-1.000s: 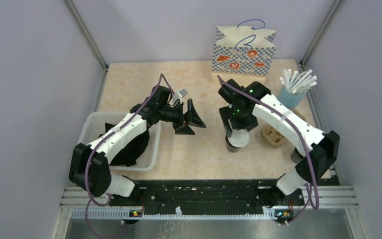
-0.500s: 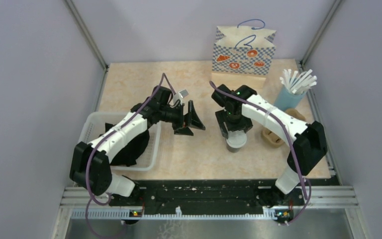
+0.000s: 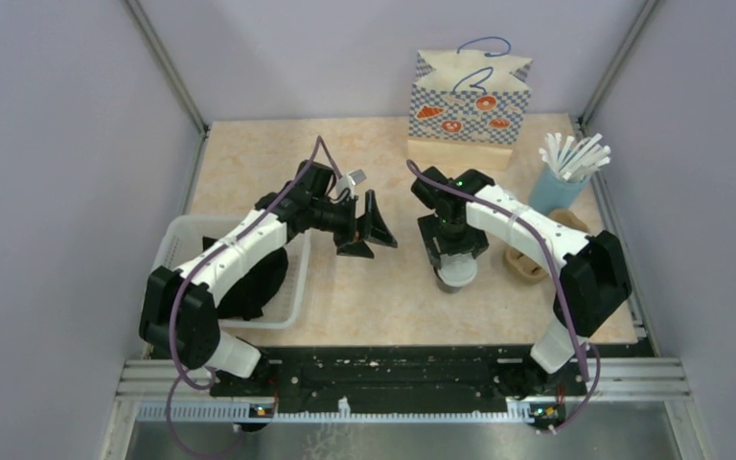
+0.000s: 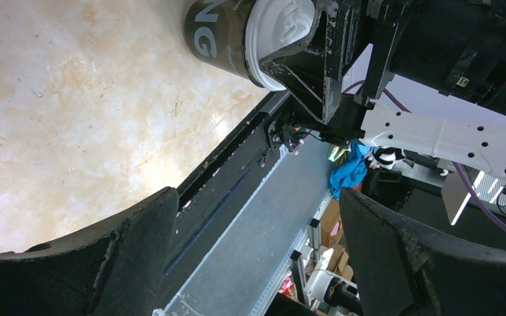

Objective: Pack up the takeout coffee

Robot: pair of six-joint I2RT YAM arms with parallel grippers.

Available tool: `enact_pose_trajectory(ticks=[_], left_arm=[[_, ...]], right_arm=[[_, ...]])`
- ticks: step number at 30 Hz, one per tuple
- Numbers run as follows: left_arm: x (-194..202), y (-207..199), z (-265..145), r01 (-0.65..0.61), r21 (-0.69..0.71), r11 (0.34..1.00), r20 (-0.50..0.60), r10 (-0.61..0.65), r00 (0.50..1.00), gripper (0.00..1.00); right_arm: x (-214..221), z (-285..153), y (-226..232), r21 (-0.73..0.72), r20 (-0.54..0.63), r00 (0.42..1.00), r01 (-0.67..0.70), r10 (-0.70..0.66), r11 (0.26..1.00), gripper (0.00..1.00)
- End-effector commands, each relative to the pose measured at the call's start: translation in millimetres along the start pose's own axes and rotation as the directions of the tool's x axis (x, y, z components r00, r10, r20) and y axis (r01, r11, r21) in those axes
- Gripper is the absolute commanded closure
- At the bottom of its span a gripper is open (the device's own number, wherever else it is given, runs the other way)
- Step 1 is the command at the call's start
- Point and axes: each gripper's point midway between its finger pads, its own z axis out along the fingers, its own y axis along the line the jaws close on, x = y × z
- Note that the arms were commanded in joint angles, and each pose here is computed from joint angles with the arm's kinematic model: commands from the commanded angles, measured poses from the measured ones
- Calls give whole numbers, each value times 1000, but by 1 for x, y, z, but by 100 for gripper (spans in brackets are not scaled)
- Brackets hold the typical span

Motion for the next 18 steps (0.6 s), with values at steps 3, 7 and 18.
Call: enact_pose_trajectory(ticks=[3,7,18], left_arm=[[-10,-13,-2,-52,30,998,12,52,999,2],[-11,-14,-2,-50,34,998,15,49,999,2],[-12,-17,-4,-59,35,998,16,58,998,2]], right_arm=[[-14,-14,-1,-32,88,995,-33,35,999,25],[-17,-21,-2,-37,105,994,-36,39,999,25],[-18,-24,-1,-52,131,989,-56,63,997,25]])
